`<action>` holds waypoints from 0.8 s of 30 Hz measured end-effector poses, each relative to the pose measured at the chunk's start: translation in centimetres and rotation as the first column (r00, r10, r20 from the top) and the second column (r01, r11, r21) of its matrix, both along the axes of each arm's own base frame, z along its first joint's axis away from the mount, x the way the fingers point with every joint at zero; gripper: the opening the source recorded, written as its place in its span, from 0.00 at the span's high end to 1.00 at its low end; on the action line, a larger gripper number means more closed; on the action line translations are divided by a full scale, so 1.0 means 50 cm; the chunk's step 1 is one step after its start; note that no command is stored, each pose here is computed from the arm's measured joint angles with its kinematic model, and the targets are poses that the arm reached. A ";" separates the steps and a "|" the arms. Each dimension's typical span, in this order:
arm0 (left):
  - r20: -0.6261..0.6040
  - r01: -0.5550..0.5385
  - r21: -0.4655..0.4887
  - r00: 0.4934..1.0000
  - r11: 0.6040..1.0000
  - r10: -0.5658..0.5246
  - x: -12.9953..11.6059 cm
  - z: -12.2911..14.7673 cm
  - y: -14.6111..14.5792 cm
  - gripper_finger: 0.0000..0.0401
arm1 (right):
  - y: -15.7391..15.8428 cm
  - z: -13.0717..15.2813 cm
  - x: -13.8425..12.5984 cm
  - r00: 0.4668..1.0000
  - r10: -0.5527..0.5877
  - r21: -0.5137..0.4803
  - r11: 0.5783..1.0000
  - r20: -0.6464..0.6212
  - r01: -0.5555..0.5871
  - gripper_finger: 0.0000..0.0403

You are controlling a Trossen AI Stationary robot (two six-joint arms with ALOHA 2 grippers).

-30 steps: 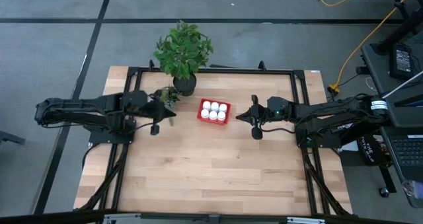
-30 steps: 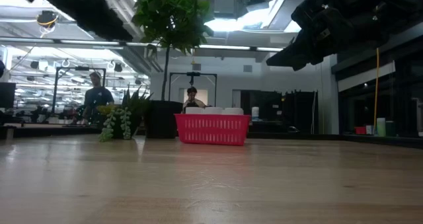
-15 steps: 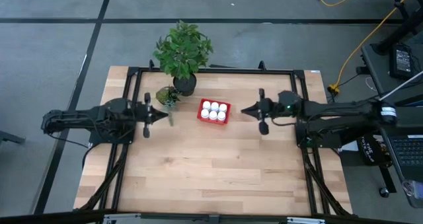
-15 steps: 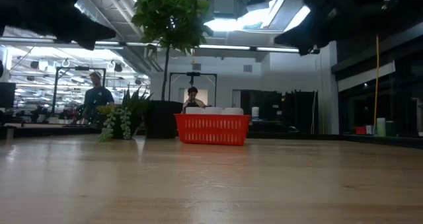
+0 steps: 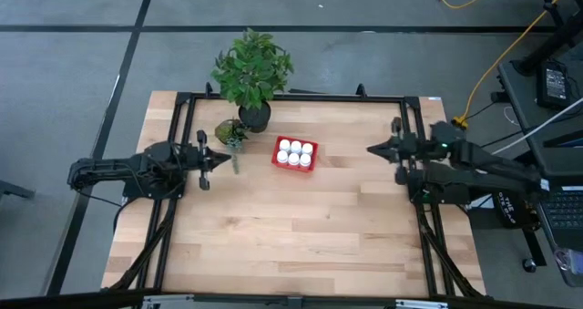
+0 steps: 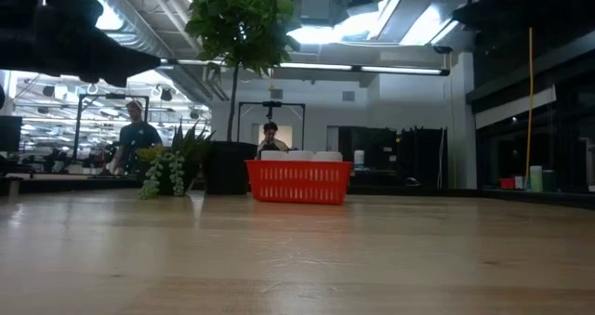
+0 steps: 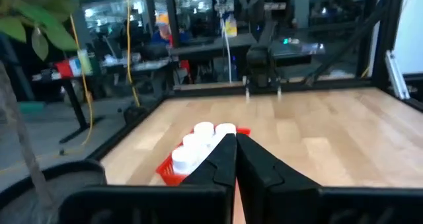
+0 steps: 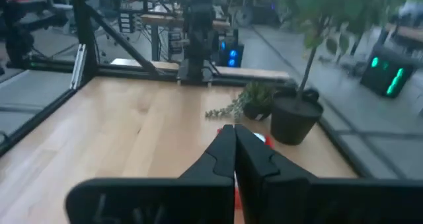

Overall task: Pick and place pill bottles into a basket
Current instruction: Return to Home Position

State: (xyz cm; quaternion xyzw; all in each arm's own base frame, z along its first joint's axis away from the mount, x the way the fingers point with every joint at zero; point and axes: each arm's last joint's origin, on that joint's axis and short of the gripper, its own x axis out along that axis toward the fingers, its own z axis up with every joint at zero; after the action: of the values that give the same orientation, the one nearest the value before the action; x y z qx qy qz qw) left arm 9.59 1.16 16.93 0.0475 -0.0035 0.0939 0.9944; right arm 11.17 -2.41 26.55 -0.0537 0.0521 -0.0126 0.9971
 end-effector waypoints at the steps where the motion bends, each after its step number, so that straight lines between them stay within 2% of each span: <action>1: 0.011 -0.002 0.012 1.000 1.000 0.002 0.001 -0.002 0.000 1.00 | 0.004 0.003 -0.014 1.000 0.001 -0.014 1.000 0.015 -0.001 1.00; 5: 0.014 -0.039 0.030 0.999 0.999 0.039 0.001 0.000 0.003 0.99 | 0.020 0.009 -0.071 0.996 0.001 -0.019 1.000 0.087 0.000 1.00; 10: 0.012 -0.050 0.032 0.999 0.998 0.049 0.001 -0.001 0.003 1.00 | 0.034 0.003 -0.115 0.980 0.018 0.041 0.999 0.198 -0.026 1.00; 14: 0.027 -0.091 0.037 0.996 0.995 0.090 0.001 0.002 0.005 0.99 | 0.028 -0.040 -0.095 0.990 0.012 0.107 0.994 0.143 -0.028 1.00; 18: 0.037 -0.099 0.030 0.995 0.995 0.098 0.000 0.004 0.006 0.99 | 0.017 -0.096 -0.055 0.986 0.012 0.109 0.994 0.168 -0.031 1.00; 22: 0.054 -0.097 0.000 0.994 0.995 0.097 0.000 0.006 0.006 1.00 | 0.013 -0.123 -0.042 0.974 0.016 0.088 0.995 0.226 -0.037 1.00; 24: 0.064 -0.097 -0.005 0.993 0.995 0.097 0.000 0.008 0.006 1.00 | 0.012 -0.140 -0.038 0.976 0.016 0.094 0.995 0.215 -0.037 1.00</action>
State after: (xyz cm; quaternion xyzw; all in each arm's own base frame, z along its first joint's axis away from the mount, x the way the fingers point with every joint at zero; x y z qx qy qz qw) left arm 9.59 1.45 17.33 0.0438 -0.0330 0.1434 0.9881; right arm 9.29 -1.80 19.55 -0.0040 -0.0556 -0.0024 0.9984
